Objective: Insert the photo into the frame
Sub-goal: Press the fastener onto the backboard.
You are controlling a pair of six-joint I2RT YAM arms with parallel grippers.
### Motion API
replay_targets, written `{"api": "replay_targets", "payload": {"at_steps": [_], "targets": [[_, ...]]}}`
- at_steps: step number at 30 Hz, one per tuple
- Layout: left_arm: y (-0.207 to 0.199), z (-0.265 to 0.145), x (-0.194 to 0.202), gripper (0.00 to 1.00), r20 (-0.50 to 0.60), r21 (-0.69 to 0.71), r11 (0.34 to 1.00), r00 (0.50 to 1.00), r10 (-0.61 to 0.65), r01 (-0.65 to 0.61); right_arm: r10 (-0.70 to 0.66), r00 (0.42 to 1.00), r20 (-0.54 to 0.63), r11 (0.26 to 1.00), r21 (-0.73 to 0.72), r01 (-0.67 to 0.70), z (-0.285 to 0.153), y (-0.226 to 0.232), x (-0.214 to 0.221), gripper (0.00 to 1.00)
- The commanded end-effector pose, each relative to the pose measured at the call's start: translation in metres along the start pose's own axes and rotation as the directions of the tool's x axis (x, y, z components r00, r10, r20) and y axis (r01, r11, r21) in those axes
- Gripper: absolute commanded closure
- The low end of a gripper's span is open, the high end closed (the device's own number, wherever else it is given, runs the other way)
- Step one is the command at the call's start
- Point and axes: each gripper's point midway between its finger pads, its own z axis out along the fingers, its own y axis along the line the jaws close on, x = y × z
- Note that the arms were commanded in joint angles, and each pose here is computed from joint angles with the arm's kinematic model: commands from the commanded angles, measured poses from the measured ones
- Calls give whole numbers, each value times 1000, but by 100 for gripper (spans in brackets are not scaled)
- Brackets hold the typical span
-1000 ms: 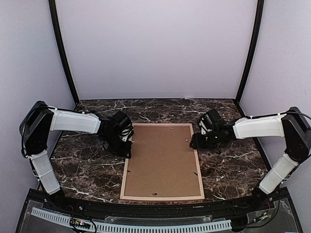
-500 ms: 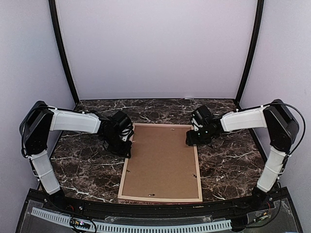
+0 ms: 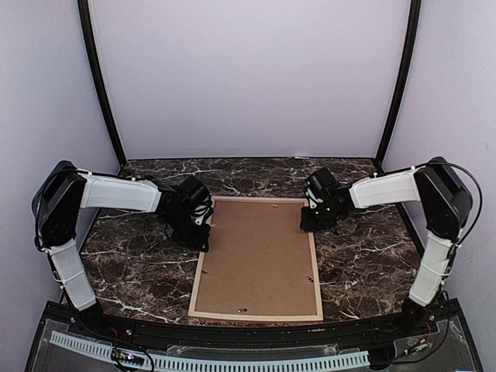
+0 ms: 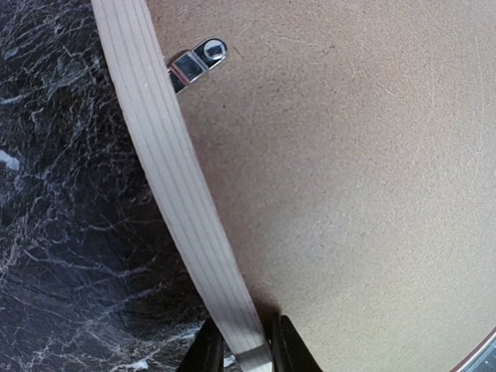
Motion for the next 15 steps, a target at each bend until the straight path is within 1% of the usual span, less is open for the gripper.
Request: {"api": "replay_targets", "payload": {"at_steps": [1, 6, 10, 15], "targets": [[-1, 3, 2, 78, -17, 1, 999, 999, 38, -38, 10, 1000, 11, 1000, 4, -10, 9, -3, -7, 64], [-1, 3, 3, 78, -20, 0, 999, 999, 39, -39, 39, 999, 10, 999, -12, -39, 11, -3, -8, 68], [-1, 3, 3, 78, -20, 0, 999, 999, 40, -40, 74, 997, 3, 995, -64, -74, 14, 3, -9, 69], [-1, 4, 3, 79, -20, 0, 999, 999, 41, -41, 102, 995, 0, 989, -111, -102, 16, 10, -12, 61]]}}
